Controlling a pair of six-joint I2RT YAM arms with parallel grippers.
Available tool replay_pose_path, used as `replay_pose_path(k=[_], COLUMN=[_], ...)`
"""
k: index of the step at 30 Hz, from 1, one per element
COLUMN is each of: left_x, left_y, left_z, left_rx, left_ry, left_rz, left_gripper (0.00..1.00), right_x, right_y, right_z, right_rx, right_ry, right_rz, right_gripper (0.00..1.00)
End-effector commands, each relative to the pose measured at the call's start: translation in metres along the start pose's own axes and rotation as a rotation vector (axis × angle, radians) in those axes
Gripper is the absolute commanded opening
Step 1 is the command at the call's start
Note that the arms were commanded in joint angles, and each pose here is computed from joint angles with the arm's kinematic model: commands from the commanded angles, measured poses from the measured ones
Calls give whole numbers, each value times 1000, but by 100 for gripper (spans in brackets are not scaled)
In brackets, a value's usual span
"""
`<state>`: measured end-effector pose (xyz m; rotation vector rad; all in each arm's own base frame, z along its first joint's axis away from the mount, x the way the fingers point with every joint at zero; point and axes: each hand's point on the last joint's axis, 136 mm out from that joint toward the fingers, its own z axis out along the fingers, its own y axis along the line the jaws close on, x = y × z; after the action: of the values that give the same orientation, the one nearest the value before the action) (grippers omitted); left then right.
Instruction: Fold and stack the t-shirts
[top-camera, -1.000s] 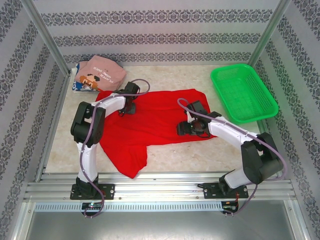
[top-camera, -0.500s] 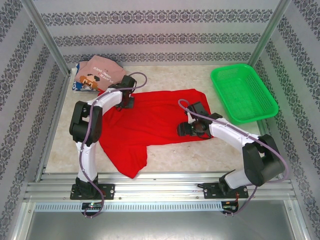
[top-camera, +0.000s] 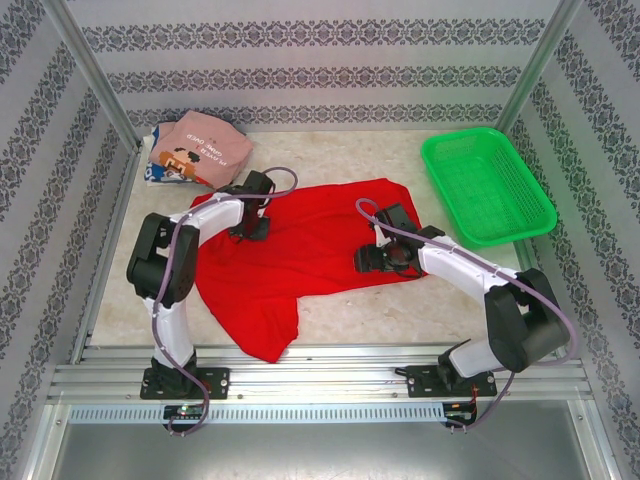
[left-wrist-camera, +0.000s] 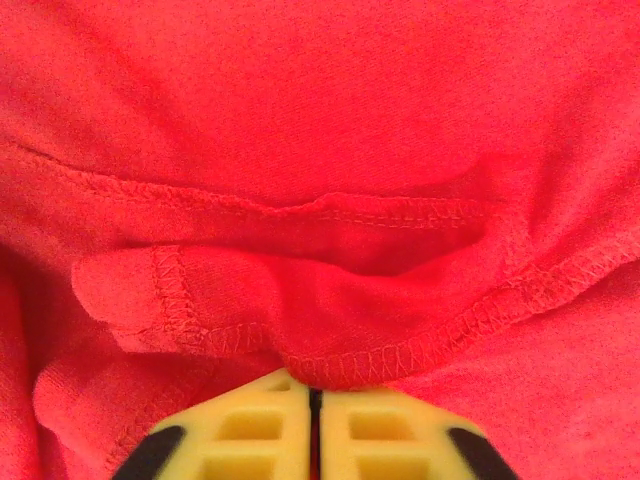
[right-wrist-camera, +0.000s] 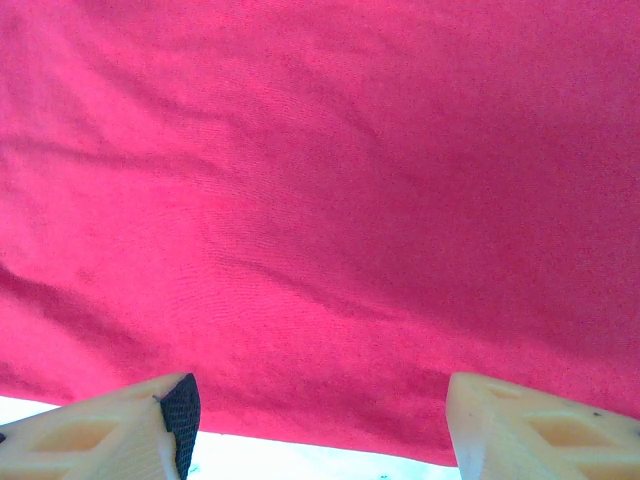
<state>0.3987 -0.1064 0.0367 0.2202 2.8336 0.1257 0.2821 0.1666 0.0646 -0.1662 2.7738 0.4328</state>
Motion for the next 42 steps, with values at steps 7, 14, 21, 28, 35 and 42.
replay_pose_path(k=[7,14,21,28,35,42], left_x=[-11,20,24,29,-2,-33], left_y=[13,78,115,137,161,193], left_z=[-82,-75,-36,14,40,59], left_rx=[31,-67,-27,-57,-30,-47], left_ry=[-218,-213,-216,-88,-18,1], left_rz=[-164,-399,-605,-669,-681,-698], left_gripper=[69,69,58,45,41,36], right_x=[-27,-37,-25,-3,16,20], right_y=[12,20,8,-4,-4,1], right_z=[-4,-5,11,28,41,43], right_rx=[-5,-30,17,73,109,92], right_ry=[-18,-35,31,101,165,188], right_rz=[-51,-69,-35,16,23,42], right_gripper=[67,67,67,67,67,67])
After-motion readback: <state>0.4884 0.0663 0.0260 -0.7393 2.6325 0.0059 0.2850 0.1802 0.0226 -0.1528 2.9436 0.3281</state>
